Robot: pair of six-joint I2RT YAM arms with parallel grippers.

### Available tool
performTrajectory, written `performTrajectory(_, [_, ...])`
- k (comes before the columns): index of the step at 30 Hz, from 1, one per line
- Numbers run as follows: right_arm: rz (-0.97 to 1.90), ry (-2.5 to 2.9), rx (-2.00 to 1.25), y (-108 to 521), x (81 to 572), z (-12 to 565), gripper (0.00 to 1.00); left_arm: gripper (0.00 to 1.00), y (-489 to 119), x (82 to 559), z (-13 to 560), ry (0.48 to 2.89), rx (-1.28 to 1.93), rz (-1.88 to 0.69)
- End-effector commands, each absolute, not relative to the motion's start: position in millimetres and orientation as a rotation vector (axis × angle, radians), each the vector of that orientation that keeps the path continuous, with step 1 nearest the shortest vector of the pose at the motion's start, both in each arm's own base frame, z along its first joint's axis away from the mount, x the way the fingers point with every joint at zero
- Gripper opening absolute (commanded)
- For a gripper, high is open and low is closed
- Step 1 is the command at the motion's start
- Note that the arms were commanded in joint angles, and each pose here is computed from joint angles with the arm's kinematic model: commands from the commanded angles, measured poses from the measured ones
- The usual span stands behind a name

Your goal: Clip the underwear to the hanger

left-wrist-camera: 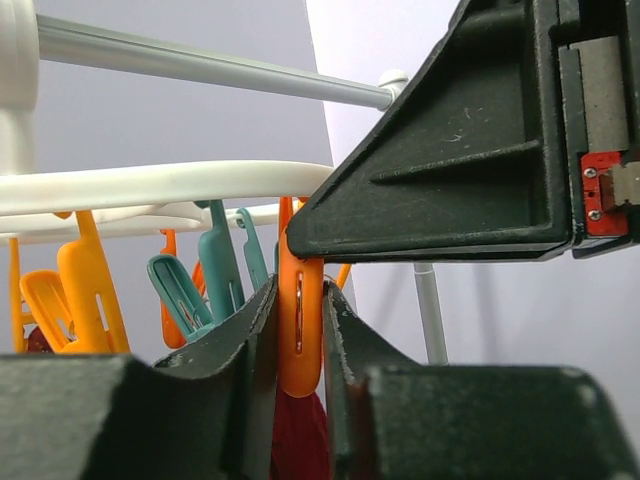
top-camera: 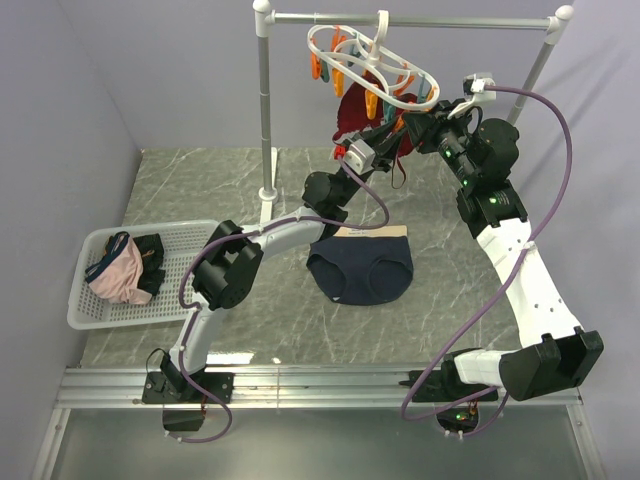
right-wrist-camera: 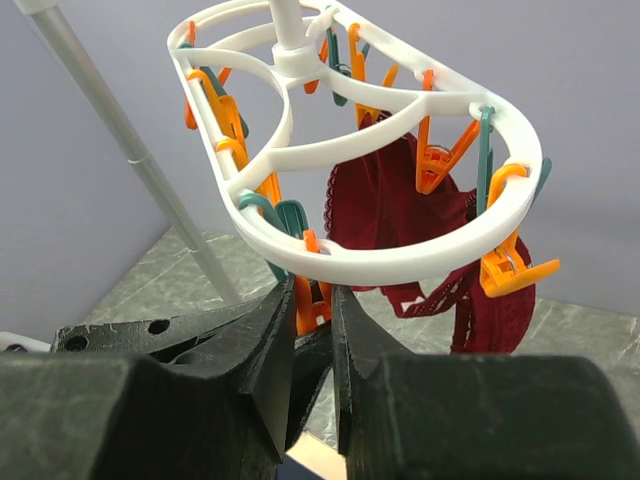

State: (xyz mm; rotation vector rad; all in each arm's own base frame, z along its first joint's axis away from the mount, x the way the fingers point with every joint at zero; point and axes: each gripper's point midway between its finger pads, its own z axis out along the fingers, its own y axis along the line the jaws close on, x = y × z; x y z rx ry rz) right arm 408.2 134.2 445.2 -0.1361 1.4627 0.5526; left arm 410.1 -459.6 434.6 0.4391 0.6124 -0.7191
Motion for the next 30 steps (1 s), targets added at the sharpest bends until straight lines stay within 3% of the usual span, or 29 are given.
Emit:
performTrajectory(1, [0.558,1.41,-0.144,132,399,463,0.0,0.22,-457,403,449,0.573,0.434,-0.742])
performTrajectory(5, [0.565,1.421,-0.149,133,400,461,0.06,0.11,-457,401,452,0.565,0.435,-0.748])
performTrajectory(9, [0.568,1.438,-0.15,135,403,455,0.27,0.06,-457,401,451,0.564,0.435,-0.751])
performTrajectory(13, [0.565,1.445,-0.135,134,407,453,0.38,0.03,-456,399,453,0.556,0.435,-0.753])
performTrajectory(25, [0.583,1.459,-0.104,135,417,449,0.49,0.02,-456,395,454,0.543,0.443,-0.763])
performTrajectory(30, [0.581,1.445,-0.106,135,416,452,0.48,0.02,-456,392,454,0.536,0.445,-0.773])
